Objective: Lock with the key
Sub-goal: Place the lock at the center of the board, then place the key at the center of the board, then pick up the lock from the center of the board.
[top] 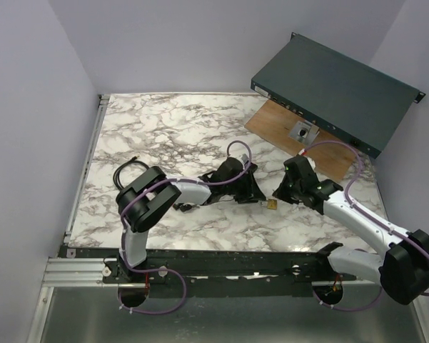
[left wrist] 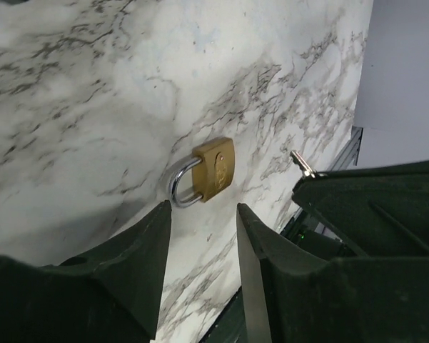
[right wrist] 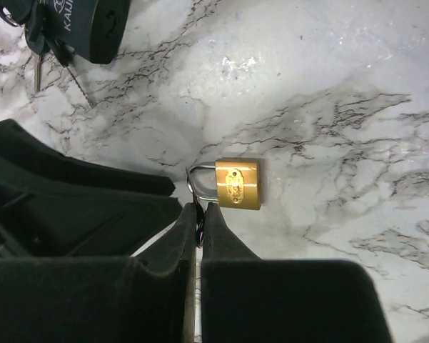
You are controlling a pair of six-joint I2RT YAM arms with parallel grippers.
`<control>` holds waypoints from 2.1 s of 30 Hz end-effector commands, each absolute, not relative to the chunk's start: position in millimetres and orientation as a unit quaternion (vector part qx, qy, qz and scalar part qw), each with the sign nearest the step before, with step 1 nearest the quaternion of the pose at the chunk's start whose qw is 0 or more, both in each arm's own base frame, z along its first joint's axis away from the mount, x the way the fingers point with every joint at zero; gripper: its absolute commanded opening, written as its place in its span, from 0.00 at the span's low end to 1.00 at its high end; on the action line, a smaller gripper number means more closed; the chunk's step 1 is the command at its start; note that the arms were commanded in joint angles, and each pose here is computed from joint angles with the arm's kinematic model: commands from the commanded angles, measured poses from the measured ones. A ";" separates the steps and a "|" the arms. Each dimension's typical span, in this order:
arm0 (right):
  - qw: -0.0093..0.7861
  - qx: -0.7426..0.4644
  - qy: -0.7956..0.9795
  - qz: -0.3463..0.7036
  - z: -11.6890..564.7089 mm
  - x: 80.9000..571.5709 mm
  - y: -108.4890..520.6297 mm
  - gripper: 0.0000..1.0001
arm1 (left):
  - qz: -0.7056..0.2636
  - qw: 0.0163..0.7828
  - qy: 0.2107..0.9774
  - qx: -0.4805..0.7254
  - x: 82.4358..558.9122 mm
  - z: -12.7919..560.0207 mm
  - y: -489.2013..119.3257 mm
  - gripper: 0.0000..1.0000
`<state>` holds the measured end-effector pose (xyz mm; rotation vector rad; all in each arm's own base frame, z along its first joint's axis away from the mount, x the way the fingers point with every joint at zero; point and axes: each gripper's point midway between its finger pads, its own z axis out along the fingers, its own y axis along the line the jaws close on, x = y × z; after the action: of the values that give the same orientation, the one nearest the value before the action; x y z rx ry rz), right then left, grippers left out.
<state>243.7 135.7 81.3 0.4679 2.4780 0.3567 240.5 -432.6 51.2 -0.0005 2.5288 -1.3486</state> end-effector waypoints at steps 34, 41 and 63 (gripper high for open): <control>0.271 0.130 0.939 0.169 65.9 249.2 173.8 0.43 | -0.457 0.284 0.842 -0.035 248.8 154.7 -302.0 0.43; 0.305 0.011 0.936 0.177 88.9 259.8 249.6 0.60 | -0.386 0.345 0.852 -0.075 251.9 170.6 -223.2 0.59; 0.340 -0.372 0.825 0.258 60.7 258.6 470.0 1.00 | -0.262 0.405 0.855 -0.192 240.6 201.3 -77.8 0.88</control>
<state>262.6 447.0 64.1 -0.8196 2.2294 0.6718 247.1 -77.2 192.3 -0.5236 2.1498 -0.6286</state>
